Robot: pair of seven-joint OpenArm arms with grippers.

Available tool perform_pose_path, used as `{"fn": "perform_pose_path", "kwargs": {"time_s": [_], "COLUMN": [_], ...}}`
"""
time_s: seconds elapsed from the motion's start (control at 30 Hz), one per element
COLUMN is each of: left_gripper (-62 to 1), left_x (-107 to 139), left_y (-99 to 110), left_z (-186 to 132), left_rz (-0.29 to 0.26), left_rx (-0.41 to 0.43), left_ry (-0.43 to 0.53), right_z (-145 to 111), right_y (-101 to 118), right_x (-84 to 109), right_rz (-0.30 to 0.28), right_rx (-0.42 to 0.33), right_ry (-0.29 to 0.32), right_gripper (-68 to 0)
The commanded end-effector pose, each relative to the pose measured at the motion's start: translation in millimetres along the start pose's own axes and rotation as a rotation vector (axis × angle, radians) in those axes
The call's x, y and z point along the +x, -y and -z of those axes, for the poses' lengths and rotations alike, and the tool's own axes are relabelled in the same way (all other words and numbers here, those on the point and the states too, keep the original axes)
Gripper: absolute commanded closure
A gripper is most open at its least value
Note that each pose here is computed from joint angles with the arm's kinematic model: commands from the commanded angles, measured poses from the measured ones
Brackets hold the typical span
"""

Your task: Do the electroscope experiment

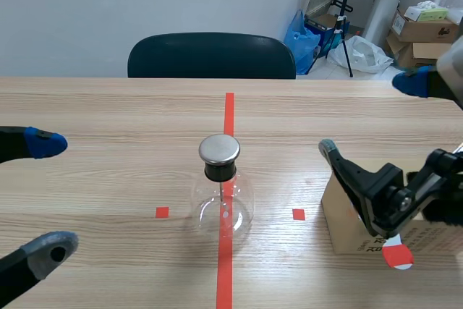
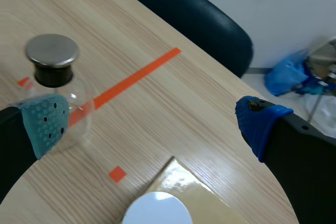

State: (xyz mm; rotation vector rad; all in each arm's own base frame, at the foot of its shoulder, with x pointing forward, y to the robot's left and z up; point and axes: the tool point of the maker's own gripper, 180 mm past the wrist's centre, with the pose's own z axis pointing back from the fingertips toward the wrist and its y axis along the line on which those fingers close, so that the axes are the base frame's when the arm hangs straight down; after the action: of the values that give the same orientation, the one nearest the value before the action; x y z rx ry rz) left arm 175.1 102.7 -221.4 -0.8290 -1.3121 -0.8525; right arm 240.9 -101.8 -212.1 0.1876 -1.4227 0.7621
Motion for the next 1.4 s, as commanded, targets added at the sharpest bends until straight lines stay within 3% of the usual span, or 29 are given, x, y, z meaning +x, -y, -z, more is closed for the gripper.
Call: {"fn": "perform_pose_path", "kwargs": {"time_s": [0.0,0.07,0.17,0.47,0.7,0.9,1.1,1.37], "left_gripper": [-62.3,-62.3,-62.3,-62.3,-62.3,-62.3,-62.3,-62.3], "left_x": [6,10,18,15,16,16,25,46], "left_y": [-7,-12,-33,-65,-81,-74,-59,-53], "left_z": [-2,-5,-12,-28,-48,-57,-51,-40], "left_rz": [-0.016,-0.052,-0.058,-0.069,-0.063,-0.080,-0.083,-0.032], "left_rx": [0.031,0.064,0.178,0.355,0.491,0.530,0.512,0.525], "left_ry": [0.021,0.044,0.082,0.049,0.059,0.070,0.082,0.106], "right_z": [1,1,1,-2,-21,-32,-33,-33], "right_y": [1,-4,-12,1,-6,7,8,8], "right_x": [4.1,5.6,3.9,-12.9,-20.7,-29.8,-31.3,-36.3], "right_rz": [0.007,0.025,0.038,0.084,0.102,0.107,0.106,0.106], "right_rx": [0.013,0.040,0.083,-0.005,0.053,-0.011,-0.015,-0.014], "right_ry": [0.012,0.018,0.009,-0.073,-0.100,-0.139,-0.147,-0.175], "right_gripper": [-67.9,-67.9,-67.9,-67.9,-67.9,-67.9,-67.9,-67.9]}}
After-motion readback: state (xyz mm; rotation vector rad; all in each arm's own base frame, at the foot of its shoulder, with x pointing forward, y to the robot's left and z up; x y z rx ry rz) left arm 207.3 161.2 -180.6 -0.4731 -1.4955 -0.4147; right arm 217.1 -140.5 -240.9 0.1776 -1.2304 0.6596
